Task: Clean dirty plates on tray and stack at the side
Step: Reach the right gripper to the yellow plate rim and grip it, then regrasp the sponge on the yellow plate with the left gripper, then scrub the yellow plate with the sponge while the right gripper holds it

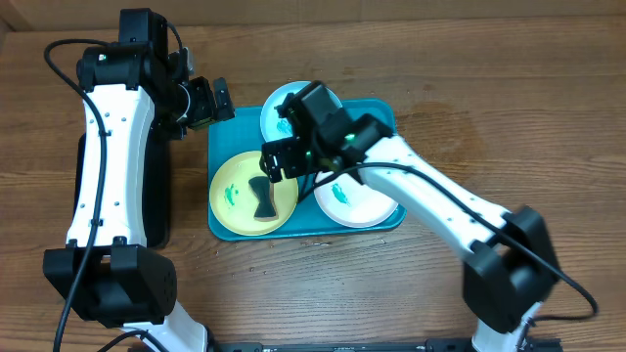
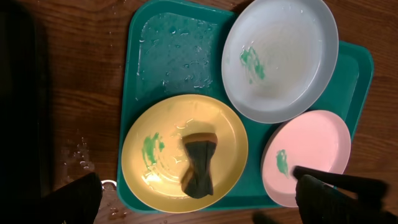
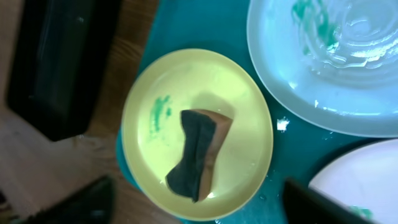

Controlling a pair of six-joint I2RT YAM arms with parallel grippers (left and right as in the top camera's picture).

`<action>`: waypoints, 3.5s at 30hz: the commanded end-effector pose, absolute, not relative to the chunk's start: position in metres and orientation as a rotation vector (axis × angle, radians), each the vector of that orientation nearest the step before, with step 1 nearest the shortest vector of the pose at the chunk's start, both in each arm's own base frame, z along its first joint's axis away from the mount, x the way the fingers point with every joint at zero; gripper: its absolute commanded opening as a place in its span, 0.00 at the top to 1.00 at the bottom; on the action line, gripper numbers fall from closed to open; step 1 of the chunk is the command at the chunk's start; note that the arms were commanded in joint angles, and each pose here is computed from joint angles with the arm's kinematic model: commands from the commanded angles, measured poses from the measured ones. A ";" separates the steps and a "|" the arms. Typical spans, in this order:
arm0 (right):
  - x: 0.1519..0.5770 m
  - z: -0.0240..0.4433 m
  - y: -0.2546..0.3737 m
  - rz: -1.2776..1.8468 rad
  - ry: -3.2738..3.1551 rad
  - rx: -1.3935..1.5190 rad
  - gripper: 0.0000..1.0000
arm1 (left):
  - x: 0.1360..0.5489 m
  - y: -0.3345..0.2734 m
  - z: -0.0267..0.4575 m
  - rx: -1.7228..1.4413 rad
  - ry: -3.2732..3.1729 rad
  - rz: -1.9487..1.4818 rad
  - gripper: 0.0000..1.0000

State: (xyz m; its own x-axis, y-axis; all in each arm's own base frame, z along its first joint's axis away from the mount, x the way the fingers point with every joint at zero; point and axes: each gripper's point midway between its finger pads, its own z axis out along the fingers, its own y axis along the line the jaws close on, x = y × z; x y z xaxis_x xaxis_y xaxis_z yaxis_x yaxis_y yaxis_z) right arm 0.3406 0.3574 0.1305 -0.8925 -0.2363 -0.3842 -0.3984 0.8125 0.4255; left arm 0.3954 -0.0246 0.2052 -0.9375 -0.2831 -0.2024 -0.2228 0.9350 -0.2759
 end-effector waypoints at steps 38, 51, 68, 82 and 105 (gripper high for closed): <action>0.344 0.004 0.345 0.449 2.920 -0.391 0.96 | 0.347 -0.057 0.138 -0.203 3.067 -0.609 0.59; 0.344 0.007 0.345 0.445 2.925 -0.391 0.96 | 0.318 -0.081 0.059 -0.247 3.137 -0.655 0.42; 0.345 0.007 0.346 0.448 2.920 -0.391 0.96 | 0.322 -0.098 0.027 -0.211 3.076 -0.634 0.38; 0.344 0.007 0.345 0.445 2.924 -0.391 0.96 | 0.322 -0.085 0.014 -0.292 3.083 -0.424 0.51; 0.344 0.006 0.344 0.440 2.925 -0.390 0.96 | 0.317 0.004 0.009 -0.341 3.017 0.388 0.96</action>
